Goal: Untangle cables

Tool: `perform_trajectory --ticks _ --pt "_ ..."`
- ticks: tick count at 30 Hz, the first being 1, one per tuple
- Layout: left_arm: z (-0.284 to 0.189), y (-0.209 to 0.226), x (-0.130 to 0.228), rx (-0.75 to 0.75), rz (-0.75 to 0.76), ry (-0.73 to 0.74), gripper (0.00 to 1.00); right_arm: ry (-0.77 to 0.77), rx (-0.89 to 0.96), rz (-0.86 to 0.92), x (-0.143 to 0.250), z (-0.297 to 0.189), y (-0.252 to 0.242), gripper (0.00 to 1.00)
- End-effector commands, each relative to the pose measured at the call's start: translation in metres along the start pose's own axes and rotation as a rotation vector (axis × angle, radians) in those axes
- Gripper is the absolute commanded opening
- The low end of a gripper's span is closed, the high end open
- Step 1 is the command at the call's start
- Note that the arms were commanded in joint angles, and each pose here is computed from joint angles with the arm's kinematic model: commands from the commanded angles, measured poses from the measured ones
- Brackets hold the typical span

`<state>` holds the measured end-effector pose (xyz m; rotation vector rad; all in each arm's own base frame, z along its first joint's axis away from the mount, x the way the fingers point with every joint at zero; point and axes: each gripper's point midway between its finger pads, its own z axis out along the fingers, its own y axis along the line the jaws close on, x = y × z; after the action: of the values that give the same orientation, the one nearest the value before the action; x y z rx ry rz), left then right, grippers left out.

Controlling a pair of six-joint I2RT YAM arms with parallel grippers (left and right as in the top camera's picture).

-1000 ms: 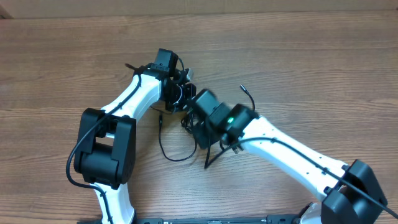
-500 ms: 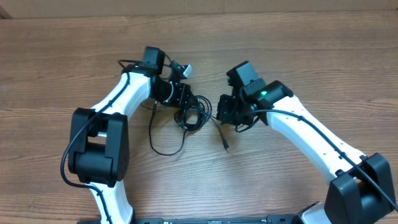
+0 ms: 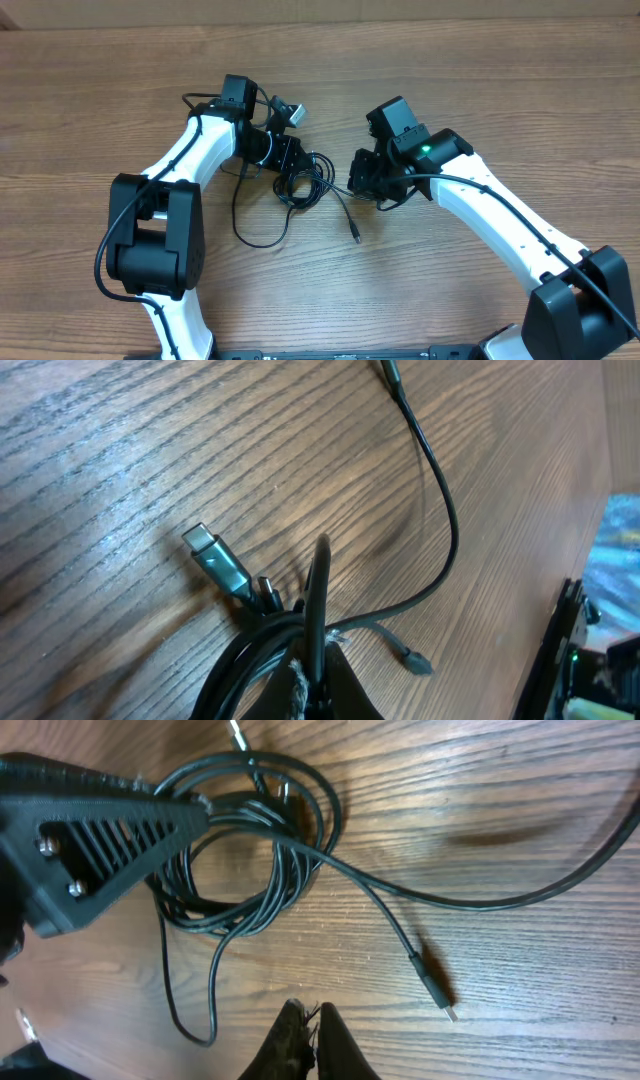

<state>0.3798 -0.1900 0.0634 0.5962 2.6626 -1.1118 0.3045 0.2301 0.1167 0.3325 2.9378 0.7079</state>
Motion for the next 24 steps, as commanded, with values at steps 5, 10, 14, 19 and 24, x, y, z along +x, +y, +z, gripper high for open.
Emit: perform_trajectory --ticks 5,10,14,19,24 --pt "0.0 -0.018 -0.005 0.108 0.113 -0.022 0.04 -0.049 0.033 0.274 -0.002 -0.006 -0.005 0.13" --pt "-0.004 -0.04 -0.005 0.232 0.223 -0.054 0.04 -0.016 0.093 0.52 0.011 -0.006 -0.019 0.33" --pt "-0.005 -0.04 -0.005 0.234 0.227 -0.056 0.04 -0.002 0.132 0.648 0.02 0.0 -0.031 0.53" --pt "-0.005 -0.04 -0.006 0.234 0.228 -0.058 0.04 0.007 0.144 0.842 0.031 0.019 -0.045 0.56" --pt "-0.005 -0.04 -0.006 0.233 0.23 -0.059 0.04 0.063 -0.024 0.941 0.027 0.04 -0.023 0.62"
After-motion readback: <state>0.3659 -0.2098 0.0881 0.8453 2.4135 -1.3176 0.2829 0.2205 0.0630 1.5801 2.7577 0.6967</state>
